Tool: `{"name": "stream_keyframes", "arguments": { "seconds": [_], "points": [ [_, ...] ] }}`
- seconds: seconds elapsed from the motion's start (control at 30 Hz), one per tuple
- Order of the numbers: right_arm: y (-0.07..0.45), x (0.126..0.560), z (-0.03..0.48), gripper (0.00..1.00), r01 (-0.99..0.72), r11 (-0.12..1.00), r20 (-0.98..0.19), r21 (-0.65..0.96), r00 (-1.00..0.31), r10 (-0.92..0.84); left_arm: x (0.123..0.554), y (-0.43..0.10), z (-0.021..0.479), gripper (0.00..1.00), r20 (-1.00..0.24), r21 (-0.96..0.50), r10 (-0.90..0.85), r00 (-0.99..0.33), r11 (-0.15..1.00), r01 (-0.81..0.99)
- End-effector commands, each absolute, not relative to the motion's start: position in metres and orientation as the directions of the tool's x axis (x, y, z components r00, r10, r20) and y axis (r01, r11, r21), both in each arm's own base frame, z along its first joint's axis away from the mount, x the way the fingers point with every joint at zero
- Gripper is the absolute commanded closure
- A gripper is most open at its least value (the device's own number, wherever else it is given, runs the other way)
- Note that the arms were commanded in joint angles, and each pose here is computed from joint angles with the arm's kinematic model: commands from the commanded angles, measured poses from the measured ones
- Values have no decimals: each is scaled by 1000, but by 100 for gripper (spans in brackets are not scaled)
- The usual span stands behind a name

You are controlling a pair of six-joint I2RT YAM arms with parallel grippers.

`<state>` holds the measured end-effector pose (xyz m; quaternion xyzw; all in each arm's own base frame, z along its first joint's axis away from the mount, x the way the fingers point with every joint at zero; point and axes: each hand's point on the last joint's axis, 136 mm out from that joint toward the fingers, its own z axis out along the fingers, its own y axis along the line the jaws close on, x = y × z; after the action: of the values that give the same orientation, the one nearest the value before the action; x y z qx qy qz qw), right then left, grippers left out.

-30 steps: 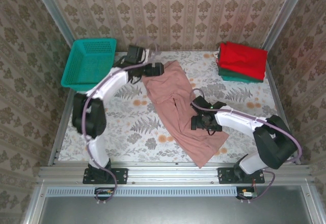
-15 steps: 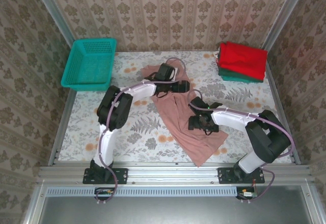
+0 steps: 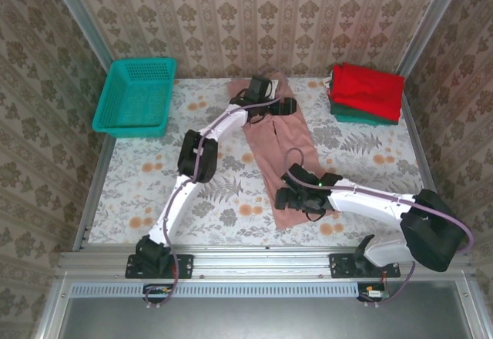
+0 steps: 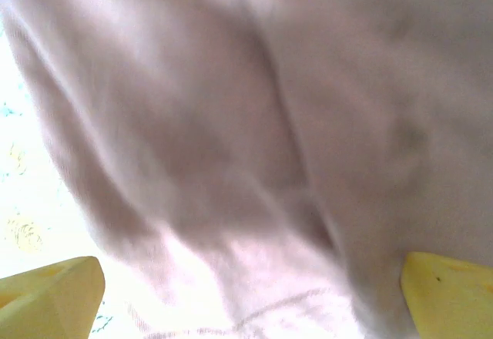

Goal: Fold and stack the t-shirts

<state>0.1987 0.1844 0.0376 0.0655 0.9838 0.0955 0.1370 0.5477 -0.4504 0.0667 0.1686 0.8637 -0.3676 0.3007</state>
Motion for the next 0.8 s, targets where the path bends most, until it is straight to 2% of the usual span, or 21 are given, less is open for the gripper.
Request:
{"name": "stream_keyframes", "arguments": {
  "seconds": [0.0, 0.17, 0.33, 0.47, 0.6, 0.7, 0.77],
  "points": [
    [204, 191, 25, 0, 128, 958, -206, 256, -961, 184, 529, -457, 52, 0, -568, -598, 138, -811, 608, 523],
    [226, 190, 21, 0, 66, 979, -199, 195, -974, 105, 512, -451, 103, 0, -633, -538, 200, -748, 581, 611],
    [228, 196, 60, 0, -10, 993, -296, 118, -955, 26, 495, -409, 170, 0, -676, -489, 208, -707, 591, 641],
    [218, 211, 88, 5, -32, 999, -392, 40, -920, -14, 486, -364, 211, 0, -698, -466, 183, -692, 618, 633],
    [244, 224, 89, 15, -103, 994, -423, 38, -903, -77, 478, -305, 226, 0, -688, -463, 132, -714, 677, 572],
    [273, 234, 62, 22, -154, 987, -387, 40, -913, -127, 458, -262, 225, 0, -687, -457, 86, -721, 721, 521],
    [282, 238, 43, 22, -156, 988, -353, 7, -925, -143, 440, -236, 210, 0, -670, -466, 56, -741, 745, 477]
  ]
}}
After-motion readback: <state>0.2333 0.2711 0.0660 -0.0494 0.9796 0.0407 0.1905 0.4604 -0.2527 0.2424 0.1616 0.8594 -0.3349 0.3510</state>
